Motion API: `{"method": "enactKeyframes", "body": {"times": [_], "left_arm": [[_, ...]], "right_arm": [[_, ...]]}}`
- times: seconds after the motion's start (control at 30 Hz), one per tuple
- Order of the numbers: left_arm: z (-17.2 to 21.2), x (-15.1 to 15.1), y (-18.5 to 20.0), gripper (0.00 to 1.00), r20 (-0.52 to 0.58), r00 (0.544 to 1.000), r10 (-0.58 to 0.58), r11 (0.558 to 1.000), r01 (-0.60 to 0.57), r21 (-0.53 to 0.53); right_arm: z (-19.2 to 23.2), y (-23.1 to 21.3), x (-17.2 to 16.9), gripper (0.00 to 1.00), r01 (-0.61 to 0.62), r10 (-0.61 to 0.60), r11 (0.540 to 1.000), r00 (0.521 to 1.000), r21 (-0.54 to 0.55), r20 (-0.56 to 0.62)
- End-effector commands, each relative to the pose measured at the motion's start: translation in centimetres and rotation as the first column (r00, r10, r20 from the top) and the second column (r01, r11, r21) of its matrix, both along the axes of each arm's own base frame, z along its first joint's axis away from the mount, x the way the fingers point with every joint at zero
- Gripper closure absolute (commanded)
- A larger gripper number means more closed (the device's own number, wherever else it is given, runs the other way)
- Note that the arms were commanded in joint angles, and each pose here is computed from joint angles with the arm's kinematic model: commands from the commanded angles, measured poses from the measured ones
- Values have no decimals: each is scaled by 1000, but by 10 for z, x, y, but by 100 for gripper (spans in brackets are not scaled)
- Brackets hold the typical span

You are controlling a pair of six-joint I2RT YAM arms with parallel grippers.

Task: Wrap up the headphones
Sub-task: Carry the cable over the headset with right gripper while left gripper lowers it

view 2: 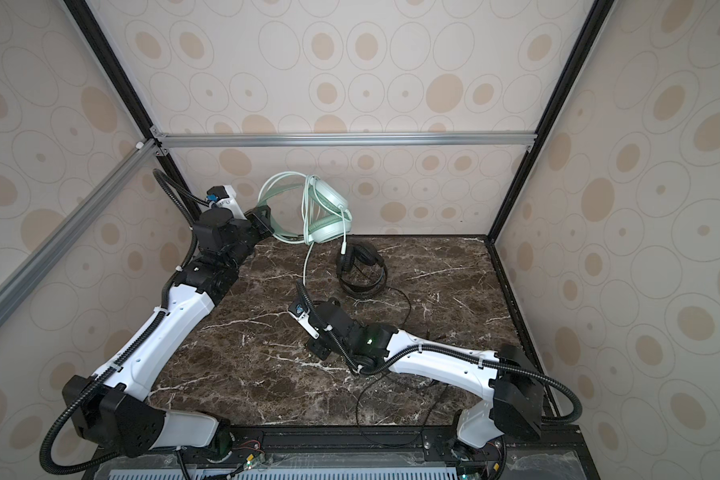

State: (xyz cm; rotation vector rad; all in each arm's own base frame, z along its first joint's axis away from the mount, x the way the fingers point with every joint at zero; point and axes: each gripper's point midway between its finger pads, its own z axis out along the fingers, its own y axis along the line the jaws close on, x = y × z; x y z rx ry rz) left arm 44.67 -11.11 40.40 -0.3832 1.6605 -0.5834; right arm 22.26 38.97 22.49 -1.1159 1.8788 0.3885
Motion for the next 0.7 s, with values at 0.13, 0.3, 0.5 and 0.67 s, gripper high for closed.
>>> {"method": "enactKeyframes", "body": {"times": [0.13,0.3,0.5,0.67], "left_arm": [[3,-2,16,100,51,997,61,990,-67,128],[-31,-4,19,100,-5,998,64,968,-61,243],[-56,-17,16,100,-39,999,20,933,-4,360],[-75,-34,10,100,-73,997,-32,882,63,468]], "right_arm": [[43,20,-12,100,-111,110,993,993,29,42],[70,28,-13,100,-145,142,988,987,46,69],[94,22,3,100,-115,112,993,988,22,102],[107,2,27,100,-66,67,998,992,-16,104]]}}
